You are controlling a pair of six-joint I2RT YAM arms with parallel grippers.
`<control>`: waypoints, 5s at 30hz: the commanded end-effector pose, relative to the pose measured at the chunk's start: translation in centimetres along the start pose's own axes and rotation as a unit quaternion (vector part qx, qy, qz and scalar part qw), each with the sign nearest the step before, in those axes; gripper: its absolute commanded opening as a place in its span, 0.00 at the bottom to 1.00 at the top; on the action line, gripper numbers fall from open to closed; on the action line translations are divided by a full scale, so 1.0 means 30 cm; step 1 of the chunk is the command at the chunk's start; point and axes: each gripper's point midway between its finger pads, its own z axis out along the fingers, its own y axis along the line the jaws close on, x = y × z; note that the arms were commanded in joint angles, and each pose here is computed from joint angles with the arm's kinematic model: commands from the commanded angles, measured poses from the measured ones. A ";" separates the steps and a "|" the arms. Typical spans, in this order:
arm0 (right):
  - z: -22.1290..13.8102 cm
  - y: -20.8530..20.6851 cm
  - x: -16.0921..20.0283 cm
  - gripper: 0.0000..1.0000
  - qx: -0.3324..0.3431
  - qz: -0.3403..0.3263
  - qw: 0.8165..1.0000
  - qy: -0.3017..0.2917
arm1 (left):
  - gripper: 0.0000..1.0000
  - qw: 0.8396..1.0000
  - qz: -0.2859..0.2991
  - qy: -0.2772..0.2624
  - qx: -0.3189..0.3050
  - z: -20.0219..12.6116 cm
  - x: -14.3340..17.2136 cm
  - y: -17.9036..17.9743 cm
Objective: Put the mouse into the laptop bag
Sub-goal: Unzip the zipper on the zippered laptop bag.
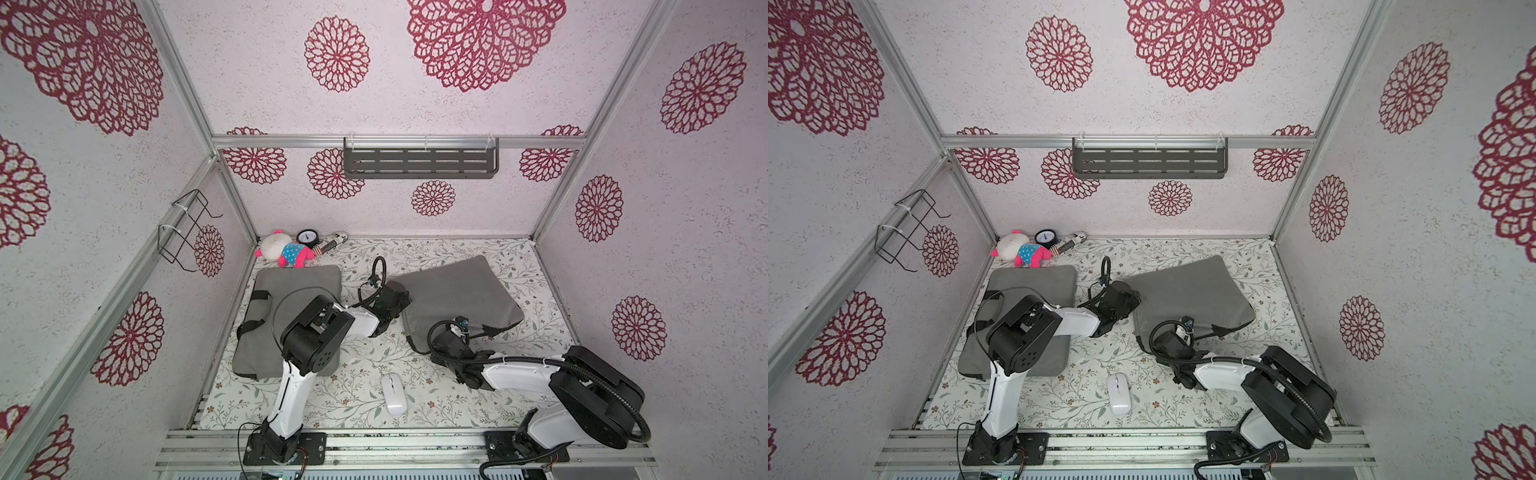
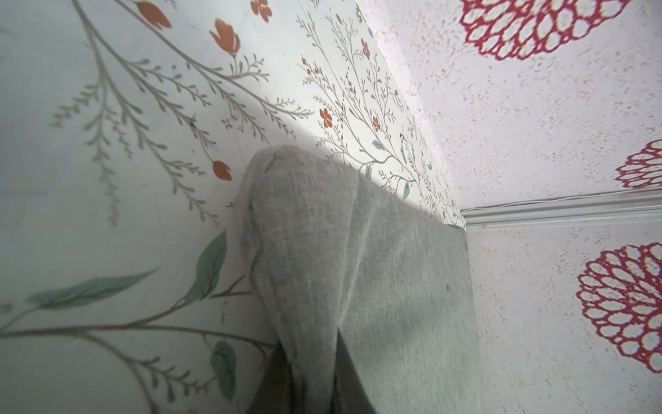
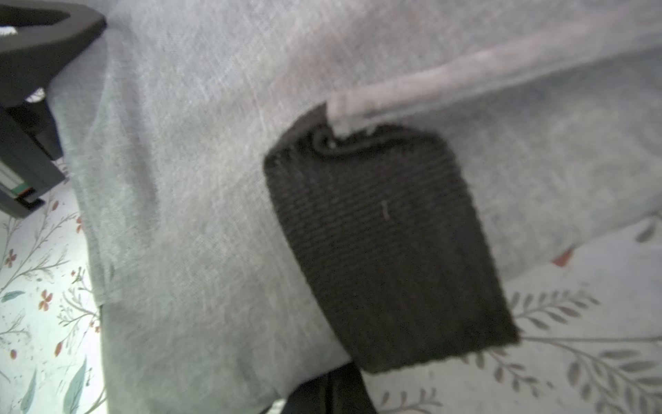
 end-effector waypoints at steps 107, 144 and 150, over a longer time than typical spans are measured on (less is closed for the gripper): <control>-0.102 -0.302 -0.017 0.00 0.054 0.045 0.997 0.027 | 0.55 0.984 0.007 -0.055 -0.169 -0.199 0.091 0.255; -0.060 0.123 0.023 0.22 -0.054 -0.063 0.995 0.055 | 0.64 0.987 0.010 -0.097 -0.130 -0.313 -0.002 0.150; -0.129 0.161 0.038 0.56 -0.068 -0.108 0.991 0.041 | 0.92 0.981 0.033 -0.147 -0.119 -0.456 -0.117 0.097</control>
